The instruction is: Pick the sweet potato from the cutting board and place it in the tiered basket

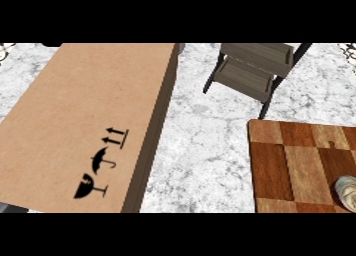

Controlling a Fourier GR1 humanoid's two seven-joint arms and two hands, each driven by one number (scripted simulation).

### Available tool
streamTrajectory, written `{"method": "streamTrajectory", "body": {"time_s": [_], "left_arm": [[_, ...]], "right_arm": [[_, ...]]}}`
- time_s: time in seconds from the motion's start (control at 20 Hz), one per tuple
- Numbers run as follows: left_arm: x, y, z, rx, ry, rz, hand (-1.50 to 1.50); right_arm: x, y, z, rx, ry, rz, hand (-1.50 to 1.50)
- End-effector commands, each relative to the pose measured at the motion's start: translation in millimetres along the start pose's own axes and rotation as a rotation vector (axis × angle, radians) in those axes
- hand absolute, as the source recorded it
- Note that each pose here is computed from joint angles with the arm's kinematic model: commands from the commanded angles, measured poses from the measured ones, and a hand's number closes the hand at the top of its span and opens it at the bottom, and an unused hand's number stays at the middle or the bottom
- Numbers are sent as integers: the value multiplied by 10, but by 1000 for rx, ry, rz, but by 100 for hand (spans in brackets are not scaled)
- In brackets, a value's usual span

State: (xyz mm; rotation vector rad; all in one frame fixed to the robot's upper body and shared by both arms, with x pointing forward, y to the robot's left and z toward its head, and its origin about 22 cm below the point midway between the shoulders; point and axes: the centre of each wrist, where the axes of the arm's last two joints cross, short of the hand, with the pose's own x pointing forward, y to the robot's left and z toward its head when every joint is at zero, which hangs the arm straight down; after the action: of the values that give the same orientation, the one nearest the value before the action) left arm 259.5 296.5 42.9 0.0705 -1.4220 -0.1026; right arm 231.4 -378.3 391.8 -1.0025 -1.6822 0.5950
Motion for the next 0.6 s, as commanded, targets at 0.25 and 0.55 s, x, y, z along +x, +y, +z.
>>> {"method": "streamTrajectory", "body": {"time_s": [0.25,0.55], "left_arm": [[-47,-151,-76,-23,2,5,0],[-166,-182,-58,-21,-3,-20,0]], "right_arm": [[822,183,-301,27,-18,-19,150],[1217,798,-543,68,1,-30,150]]}}
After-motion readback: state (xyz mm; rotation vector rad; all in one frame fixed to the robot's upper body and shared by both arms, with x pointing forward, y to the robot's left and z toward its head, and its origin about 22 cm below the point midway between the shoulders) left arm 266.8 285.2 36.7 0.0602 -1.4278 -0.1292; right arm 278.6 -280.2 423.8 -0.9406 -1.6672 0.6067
